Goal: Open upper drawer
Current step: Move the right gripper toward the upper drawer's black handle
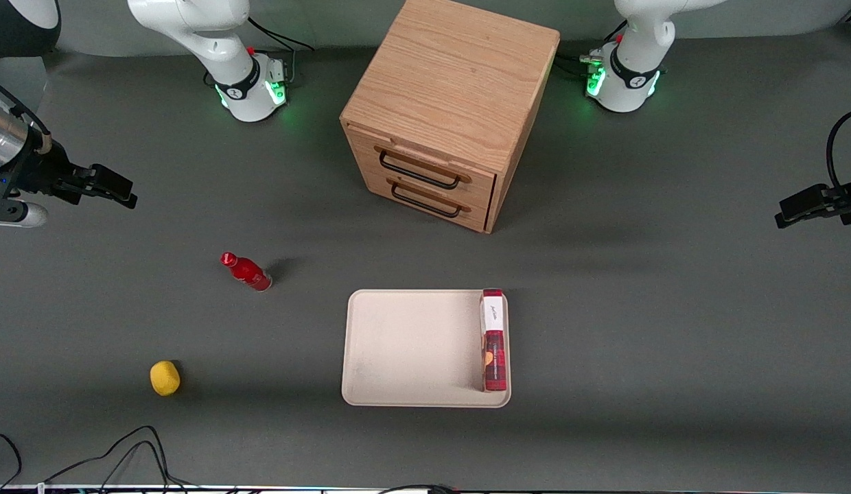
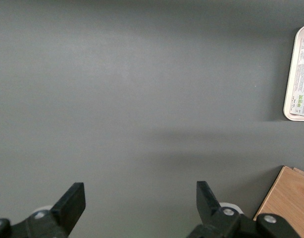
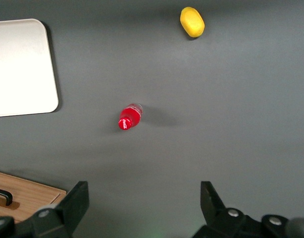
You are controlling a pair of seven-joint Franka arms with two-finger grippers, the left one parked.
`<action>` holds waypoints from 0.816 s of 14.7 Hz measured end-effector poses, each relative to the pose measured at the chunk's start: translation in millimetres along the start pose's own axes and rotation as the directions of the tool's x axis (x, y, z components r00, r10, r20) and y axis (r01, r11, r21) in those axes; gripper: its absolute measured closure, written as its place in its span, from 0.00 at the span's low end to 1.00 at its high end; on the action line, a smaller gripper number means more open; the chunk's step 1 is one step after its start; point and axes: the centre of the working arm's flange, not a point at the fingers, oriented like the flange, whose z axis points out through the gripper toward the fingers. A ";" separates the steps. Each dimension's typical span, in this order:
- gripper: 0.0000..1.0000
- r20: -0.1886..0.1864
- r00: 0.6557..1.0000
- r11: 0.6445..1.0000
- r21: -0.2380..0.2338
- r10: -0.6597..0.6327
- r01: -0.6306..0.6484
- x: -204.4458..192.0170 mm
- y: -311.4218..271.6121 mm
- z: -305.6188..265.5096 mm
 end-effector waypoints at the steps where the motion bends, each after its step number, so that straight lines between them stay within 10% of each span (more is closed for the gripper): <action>1: 0.00 0.000 1.000 1.000 0.000 0.001 -0.001 0.1 0.0 0.0; 12: 0.00 -0.005 0.990 0.990 0.003 -0.144 0.144 -3.7 -82.8 5.0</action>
